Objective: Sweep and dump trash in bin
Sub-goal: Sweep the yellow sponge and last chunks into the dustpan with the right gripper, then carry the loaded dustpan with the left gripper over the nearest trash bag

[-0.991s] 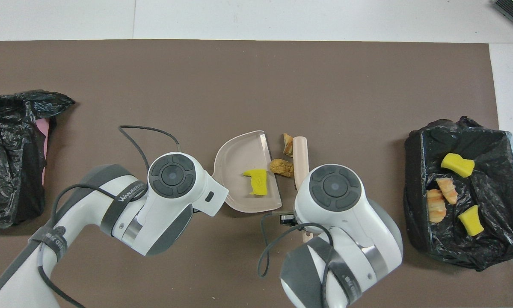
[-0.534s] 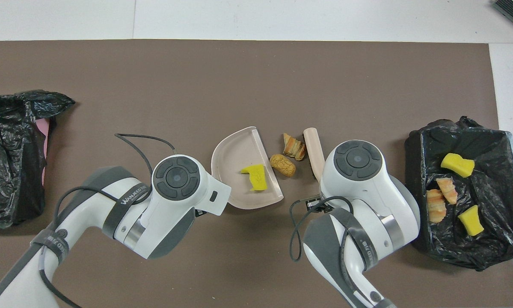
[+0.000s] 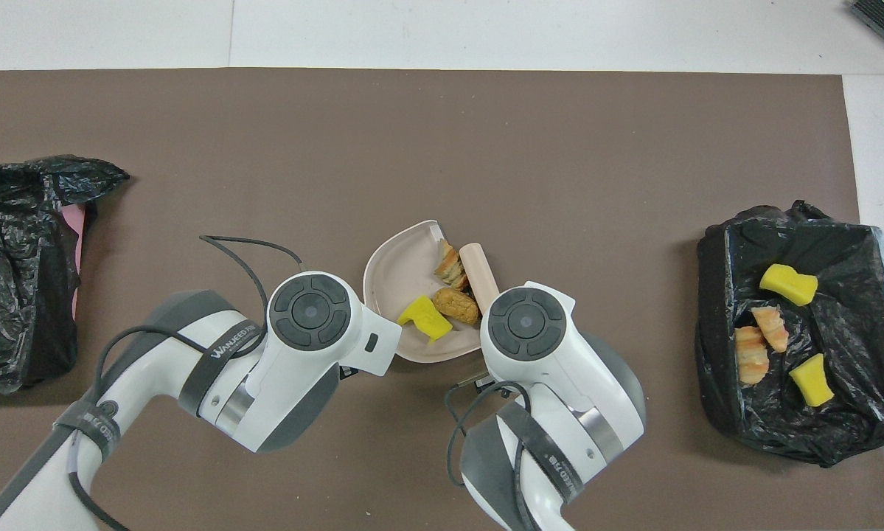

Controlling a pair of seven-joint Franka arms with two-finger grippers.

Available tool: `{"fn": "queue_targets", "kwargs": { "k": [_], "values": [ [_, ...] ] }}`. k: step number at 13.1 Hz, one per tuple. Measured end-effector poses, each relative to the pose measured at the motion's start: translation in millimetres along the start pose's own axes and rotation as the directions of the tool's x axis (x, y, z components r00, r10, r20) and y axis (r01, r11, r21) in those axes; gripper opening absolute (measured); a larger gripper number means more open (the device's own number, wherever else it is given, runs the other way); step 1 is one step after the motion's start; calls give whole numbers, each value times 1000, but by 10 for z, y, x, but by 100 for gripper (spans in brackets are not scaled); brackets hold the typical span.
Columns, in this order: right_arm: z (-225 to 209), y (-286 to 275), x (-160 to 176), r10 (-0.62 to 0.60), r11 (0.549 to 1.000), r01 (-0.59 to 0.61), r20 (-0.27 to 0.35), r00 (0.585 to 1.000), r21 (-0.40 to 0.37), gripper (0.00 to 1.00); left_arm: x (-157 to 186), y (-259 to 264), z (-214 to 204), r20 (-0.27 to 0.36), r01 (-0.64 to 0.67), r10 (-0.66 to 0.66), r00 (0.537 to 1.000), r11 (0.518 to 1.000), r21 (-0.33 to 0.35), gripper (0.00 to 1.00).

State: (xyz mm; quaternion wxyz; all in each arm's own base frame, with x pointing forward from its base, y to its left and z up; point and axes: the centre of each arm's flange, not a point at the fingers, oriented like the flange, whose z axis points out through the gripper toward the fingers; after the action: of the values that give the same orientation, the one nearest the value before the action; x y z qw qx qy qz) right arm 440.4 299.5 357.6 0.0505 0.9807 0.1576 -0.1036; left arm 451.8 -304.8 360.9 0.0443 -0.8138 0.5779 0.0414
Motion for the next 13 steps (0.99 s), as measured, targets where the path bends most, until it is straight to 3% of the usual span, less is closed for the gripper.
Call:
{"fn": "queue_targets", "kwargs": {
  "k": [3, 6, 10, 13],
  "values": [
    [-103, -313, -42, -13, 998, 14, -19, 1000, 68, 26, -15, -19, 17, -6, -30, 30, 1000, 1000, 4, 32],
    [-290, -281, -12, -4, 997, 5, -18, 1000, 71, 26, -90, -161, 38, -37, -74, 75, 997, 997, 22, 32],
    [-809, 86, -36, 58, 996, -57, -13, 998, 70, 26, -386, -522, 89, -85, -112, 110, 990, 993, -22, 32],
    [-861, -11, -190, 134, 989, -133, 2, 991, 69, 26, -534, -787, -71, -98, -91, 89, 991, 996, -18, 32]
  ]
}}
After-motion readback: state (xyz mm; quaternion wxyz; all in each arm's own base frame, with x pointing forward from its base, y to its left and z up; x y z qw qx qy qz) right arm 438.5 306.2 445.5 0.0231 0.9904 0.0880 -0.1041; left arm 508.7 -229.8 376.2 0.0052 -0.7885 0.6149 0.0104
